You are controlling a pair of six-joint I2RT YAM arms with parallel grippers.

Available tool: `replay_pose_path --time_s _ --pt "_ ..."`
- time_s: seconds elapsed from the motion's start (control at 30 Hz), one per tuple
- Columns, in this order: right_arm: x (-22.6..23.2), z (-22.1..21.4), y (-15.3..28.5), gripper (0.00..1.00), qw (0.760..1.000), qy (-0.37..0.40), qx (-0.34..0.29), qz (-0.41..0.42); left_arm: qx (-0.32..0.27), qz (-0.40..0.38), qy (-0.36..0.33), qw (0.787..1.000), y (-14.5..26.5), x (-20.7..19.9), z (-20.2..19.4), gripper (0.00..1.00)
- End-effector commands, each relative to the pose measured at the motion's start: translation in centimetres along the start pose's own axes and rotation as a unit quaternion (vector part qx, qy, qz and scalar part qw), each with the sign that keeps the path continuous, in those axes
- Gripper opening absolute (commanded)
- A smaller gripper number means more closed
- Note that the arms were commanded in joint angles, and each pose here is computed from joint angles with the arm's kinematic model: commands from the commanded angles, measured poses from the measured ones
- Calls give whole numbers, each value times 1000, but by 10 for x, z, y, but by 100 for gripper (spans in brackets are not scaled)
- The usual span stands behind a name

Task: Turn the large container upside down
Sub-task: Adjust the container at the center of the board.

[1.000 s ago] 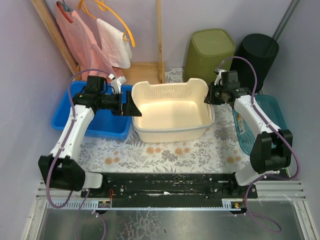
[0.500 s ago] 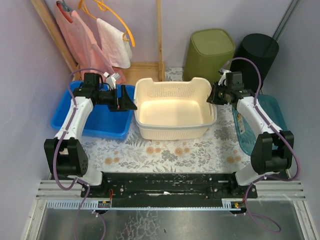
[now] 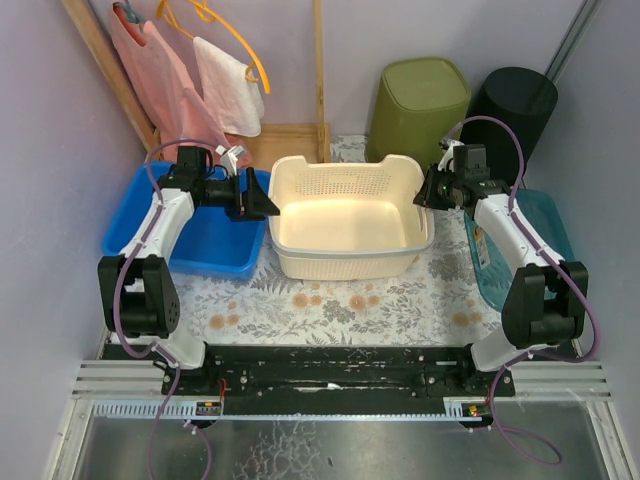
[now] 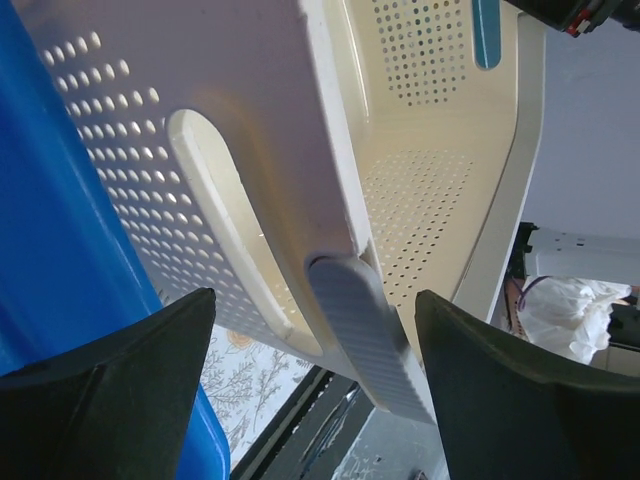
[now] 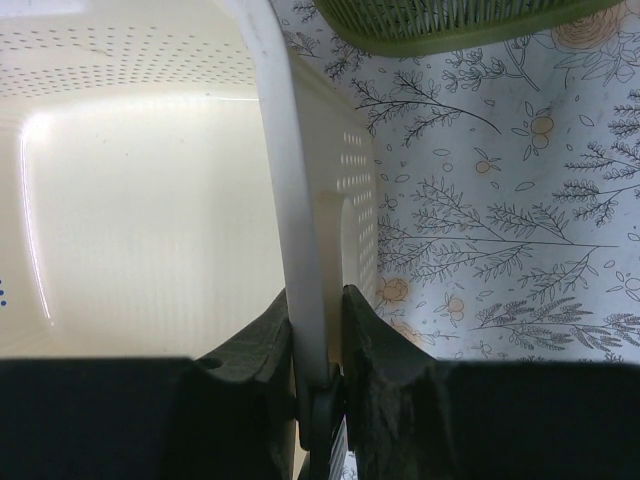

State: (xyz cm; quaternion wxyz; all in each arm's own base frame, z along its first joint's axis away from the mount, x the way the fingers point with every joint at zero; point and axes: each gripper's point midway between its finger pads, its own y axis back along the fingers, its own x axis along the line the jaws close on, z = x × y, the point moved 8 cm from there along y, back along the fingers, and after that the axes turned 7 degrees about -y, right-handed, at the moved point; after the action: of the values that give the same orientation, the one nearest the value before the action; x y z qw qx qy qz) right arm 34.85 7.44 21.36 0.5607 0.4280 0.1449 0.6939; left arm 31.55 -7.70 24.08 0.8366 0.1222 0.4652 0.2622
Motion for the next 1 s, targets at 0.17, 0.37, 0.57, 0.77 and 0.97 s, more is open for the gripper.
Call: replay_pose_path --time_s 0.17,0.37,0.57,0.77,0.97 --pt "31 31 22 6 995 -9 -58 76 -29 -52 -6 998 -4 -20 15 62" --pt "41 34 34 29 993 0 -56 106 -31 -57 -6 998 -1 -26 12 50" --pt "57 31 54 73 988 -9 -3 154 -22 -55 1 998 -3 -22 6 40" --pt "54 52 97 92 958 -24 16 287 4 -51 3 999 -6 -13 3 26" --pt "-31 80 123 90 941 -109 1 319 3 -49 -3 999 -5 -13 3 26"
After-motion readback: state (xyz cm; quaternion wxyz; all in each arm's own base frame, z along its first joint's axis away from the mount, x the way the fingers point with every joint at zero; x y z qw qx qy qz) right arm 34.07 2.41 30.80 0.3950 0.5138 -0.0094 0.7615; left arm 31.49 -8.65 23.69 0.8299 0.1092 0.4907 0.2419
